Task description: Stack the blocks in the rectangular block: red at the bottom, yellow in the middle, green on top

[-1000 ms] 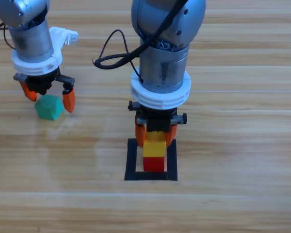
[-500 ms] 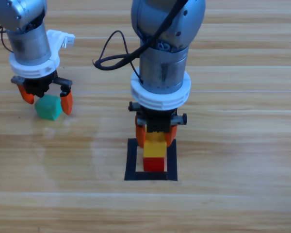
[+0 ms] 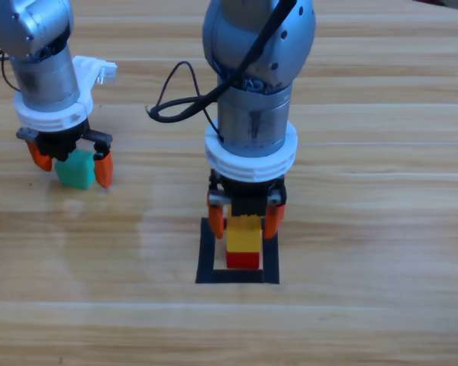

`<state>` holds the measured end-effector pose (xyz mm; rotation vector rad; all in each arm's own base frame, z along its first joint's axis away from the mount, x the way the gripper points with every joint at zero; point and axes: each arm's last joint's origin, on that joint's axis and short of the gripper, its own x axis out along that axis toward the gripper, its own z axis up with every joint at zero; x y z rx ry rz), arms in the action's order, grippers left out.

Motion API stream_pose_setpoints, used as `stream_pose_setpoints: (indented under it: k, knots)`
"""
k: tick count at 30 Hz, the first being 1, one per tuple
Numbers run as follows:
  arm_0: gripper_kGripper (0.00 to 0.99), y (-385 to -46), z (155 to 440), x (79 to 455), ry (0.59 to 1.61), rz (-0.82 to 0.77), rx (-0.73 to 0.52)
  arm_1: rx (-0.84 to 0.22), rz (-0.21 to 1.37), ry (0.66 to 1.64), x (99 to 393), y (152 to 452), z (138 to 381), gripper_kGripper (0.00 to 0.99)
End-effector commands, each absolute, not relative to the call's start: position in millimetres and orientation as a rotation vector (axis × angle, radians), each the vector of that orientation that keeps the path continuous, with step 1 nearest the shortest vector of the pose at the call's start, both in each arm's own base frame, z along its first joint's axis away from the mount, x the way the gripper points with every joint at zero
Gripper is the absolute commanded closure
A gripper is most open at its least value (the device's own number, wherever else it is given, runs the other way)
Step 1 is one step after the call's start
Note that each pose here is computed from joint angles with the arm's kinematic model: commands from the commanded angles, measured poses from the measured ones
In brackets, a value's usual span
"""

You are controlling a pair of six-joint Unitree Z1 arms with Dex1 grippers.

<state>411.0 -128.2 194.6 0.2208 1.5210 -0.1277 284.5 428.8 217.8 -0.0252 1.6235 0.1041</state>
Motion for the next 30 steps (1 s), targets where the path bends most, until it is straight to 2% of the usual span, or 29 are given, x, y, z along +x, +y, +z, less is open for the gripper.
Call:
stream_pose_setpoints:
  k: [1, 4, 8, 11, 13, 15, 18, 20, 21, 22, 23, 24, 25, 27, 30]
  knots:
    - [0.000, -119.8, 177.7, 414.2, 1.553, -0.098, 0.212, -0.078, 0.064, 1.596, 288.5, 423.3, 212.2, 0.000]
    - [0.000, -119.6, 177.1, 413.8, 1.555, -0.095, 0.213, -0.040, 0.106, 1.493, 284.3, 412.6, 260.9, 0.000]
    - [0.017, -118.1, 178.5, 412.9, 1.548, -0.093, 0.203, 0.012, 0.230, 1.263, 250.9, 377.9, 370.5, 0.000]
    - [0.105, -116.2, 169.8, 409.0, 1.539, -0.100, 0.187, -0.031, 0.330, 1.075, 219.7, 352.8, 430.4, 0.000]
    - [0.159, -115.7, 160.9, 407.2, 1.541, -0.093, 0.180, -0.049, 0.347, 0.991, 203.5, 339.4, 452.6, 0.000]
    - [0.215, -115.5, 154.5, 404.2, 1.529, -0.082, 0.166, -0.084, 0.392, 0.974, 197.7, 329.8, 462.2, 0.000]
    - [0.237, -113.9, 148.8, 397.5, 1.514, -0.089, 0.135, -0.107, 0.458, 0.986, 199.9, 300.3, 457.8, 0.000]
    - [0.370, -113.9, 150.0, 394.7, 1.500, -0.099, 0.115, -0.059, 0.615, 0.946, 194.9, 268.2, 438.8, 0.000]
    - [0.464, -114.0, 150.7, 394.5, 1.495, -0.099, 0.105, -0.010, 0.719, 0.888, 189.4, 248.6, 424.0, 0.001]
    - [0.541, -115.2, 152.3, 395.4, 1.489, -0.104, 0.100, 0.029, 0.809, 0.790, 180.0, 227.4, 409.2, 0.001]
    - [0.656, -115.3, 155.1, 395.2, 1.484, -0.101, 0.091, 0.019, 0.844, 0.756, 175.1, 218.5, 399.4, 0.002]
    - [0.771, -115.0, 157.9, 394.3, 1.479, -0.097, 0.087, -0.011, 0.851, 0.746, 172.4, 212.8, 387.5, 0.004]
    - [0.964, -114.5, 163.8, 393.1, 1.471, -0.092, 0.081, -0.061, 0.837, 0.784, 179.8, 214.4, 370.5, 0.005]
    - [0.981, -116.8, 172.9, 395.3, 1.451, -0.078, 0.067, -0.086, 0.853, 0.857, 196.0, 216.1, 348.7, 0.005]
    - [0.990, -141.5, 193.6, 401.3, 1.454, -0.057, 0.065, -0.114, 0.873, 0.928, 213.3, 213.0, 324.2, 0.005]
